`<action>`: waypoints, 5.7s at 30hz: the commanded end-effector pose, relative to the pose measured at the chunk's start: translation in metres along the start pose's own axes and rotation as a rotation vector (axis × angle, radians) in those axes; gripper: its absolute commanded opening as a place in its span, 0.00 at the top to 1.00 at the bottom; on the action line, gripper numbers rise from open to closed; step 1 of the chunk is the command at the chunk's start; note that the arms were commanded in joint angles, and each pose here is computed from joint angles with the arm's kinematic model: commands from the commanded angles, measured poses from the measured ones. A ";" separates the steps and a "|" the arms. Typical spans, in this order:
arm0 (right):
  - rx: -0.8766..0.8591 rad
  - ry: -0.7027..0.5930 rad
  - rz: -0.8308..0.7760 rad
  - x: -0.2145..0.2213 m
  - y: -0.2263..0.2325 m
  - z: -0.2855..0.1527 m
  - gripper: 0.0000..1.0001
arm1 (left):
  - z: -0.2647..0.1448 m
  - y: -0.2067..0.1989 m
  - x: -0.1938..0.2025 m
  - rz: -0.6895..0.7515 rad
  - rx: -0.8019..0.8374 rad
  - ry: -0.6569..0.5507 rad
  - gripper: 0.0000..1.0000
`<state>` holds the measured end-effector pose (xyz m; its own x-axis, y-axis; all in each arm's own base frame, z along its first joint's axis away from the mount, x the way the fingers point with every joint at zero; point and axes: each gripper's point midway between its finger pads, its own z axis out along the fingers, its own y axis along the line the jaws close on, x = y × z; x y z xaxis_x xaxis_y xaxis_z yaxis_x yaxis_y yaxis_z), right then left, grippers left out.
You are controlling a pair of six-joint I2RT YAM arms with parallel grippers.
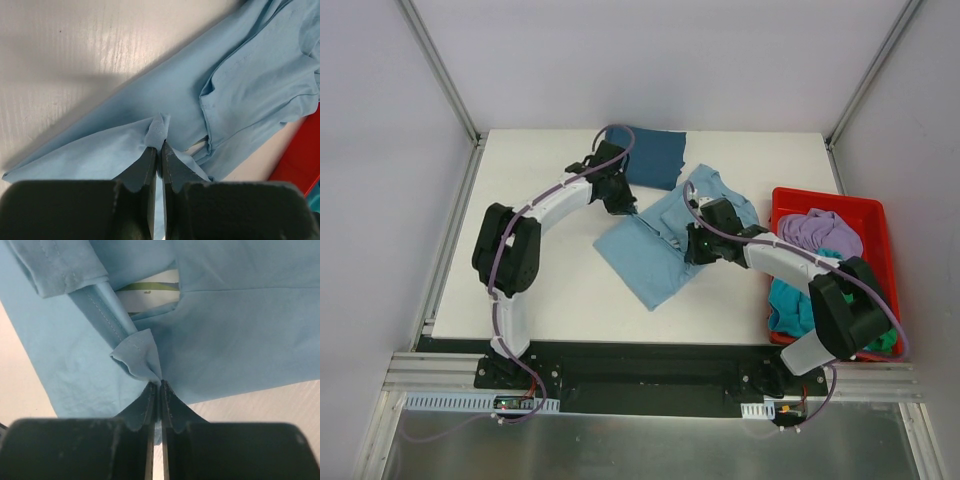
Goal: Fold and stack the t-shirts
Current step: Fold the folded rectangular tshirt in 1/3 of the way, then grab one side of the 2/3 rectangular tshirt with both arms
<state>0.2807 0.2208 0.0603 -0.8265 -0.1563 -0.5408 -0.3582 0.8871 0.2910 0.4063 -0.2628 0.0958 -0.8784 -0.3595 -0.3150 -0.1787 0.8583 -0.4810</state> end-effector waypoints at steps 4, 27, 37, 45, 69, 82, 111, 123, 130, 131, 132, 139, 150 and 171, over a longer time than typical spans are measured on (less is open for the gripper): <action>0.009 0.016 -0.014 -0.013 -0.016 0.008 0.69 | 0.004 -0.024 -0.020 0.049 0.069 -0.010 0.76; -0.227 0.075 -0.205 -0.005 0.092 -0.005 0.04 | -0.107 0.113 0.024 -0.074 -0.092 -0.153 0.01; 0.012 0.143 -0.159 -0.030 0.051 0.054 0.04 | -0.134 0.166 0.028 -0.148 -0.157 -0.260 0.01; 0.304 -0.019 -0.020 -0.085 -0.042 0.037 0.04 | -0.145 0.177 0.025 -0.163 -0.160 -0.300 0.01; -0.098 0.038 -0.146 -0.089 0.060 0.045 0.04 | -0.131 0.178 0.027 -0.166 -0.161 -0.232 0.01; 0.236 0.027 -0.119 -0.139 -0.010 0.087 0.04 | -0.133 0.181 0.029 -0.162 -0.159 -0.233 0.01; 0.028 0.175 -0.410 0.055 0.061 -0.008 0.04 | -0.050 0.057 0.047 -0.047 0.132 0.111 0.06; 0.102 0.293 -0.371 0.100 0.032 -0.001 0.07 | -0.007 0.050 0.065 -0.057 0.087 0.214 0.31; 0.138 0.301 -0.371 0.105 0.023 0.005 0.07 | 0.010 0.055 0.075 -0.071 0.067 0.264 0.41; 0.140 0.302 -0.368 0.106 0.024 0.006 0.08 | 0.011 0.054 0.075 -0.068 0.068 0.268 0.44; 0.147 0.305 -0.361 0.106 0.022 0.007 0.08 | 0.013 0.054 0.078 -0.067 0.066 0.273 0.46; 0.187 0.317 -0.356 0.111 0.014 0.005 0.12 | 0.024 0.054 0.080 -0.067 0.042 0.277 0.52; 0.264 0.315 -0.407 0.115 0.012 -0.001 0.27 | 0.042 0.064 0.079 -0.051 -0.055 0.223 1.00; 0.100 0.309 -0.544 0.126 0.105 -0.005 0.99 | -0.055 0.141 0.066 -0.010 -0.299 -0.055 1.00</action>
<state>0.1583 0.2778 0.0194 -0.6449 -0.6692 -0.3691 -0.6916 0.7165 -0.0907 0.2992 -0.1845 0.0297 -0.9001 -0.3555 -0.2520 -0.2788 0.9143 -0.2939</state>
